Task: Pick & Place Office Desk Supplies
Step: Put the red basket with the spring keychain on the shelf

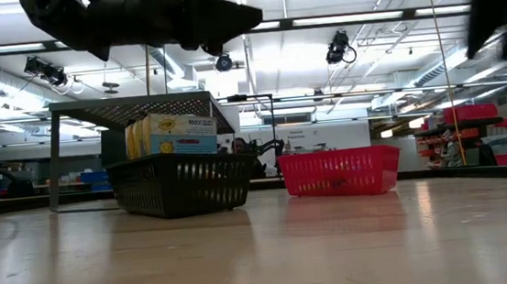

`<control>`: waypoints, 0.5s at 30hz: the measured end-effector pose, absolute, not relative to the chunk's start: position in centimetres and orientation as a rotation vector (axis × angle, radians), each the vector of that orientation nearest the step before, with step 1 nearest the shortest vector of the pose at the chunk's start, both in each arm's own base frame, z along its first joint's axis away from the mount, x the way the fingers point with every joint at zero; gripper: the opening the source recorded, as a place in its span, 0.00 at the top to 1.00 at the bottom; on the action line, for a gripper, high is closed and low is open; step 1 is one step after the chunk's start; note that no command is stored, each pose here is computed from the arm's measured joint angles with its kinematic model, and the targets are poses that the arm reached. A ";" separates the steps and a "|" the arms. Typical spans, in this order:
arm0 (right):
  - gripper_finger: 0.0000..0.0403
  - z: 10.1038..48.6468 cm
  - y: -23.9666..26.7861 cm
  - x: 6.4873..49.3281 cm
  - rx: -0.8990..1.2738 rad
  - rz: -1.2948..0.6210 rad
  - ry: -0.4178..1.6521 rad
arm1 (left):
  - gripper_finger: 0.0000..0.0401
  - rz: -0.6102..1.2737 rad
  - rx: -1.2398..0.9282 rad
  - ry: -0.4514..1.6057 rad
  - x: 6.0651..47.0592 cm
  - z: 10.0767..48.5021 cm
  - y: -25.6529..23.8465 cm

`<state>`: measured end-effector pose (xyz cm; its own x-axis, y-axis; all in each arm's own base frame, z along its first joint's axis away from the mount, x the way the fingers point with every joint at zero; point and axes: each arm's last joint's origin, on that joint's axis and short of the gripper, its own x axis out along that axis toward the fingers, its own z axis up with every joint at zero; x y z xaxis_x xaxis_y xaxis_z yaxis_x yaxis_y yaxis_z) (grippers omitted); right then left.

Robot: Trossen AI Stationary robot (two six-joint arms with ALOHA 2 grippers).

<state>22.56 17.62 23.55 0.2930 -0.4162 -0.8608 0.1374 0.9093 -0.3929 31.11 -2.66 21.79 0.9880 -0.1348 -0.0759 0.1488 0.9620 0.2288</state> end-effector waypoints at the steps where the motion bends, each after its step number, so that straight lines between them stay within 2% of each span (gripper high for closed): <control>1: 0.39 23.6 17.1 23.1 -0.291 -0.379 1.210 | 0.88 -0.131 0.216 0.067 31.1 21.7 -2.3; 7: 0.39 23.1 14.2 26.0 -0.415 -0.342 1.177 | 0.88 -0.110 0.169 0.067 31.2 21.8 -0.4; 12: 0.39 20.1 10.7 26.8 -0.495 -0.341 1.249 | 0.88 -0.095 0.214 -0.025 31.4 23.0 0.4; 15: 0.39 18.4 8.5 27.2 -0.472 -0.374 1.258 | 0.88 -0.114 0.220 -0.065 31.5 24.3 1.1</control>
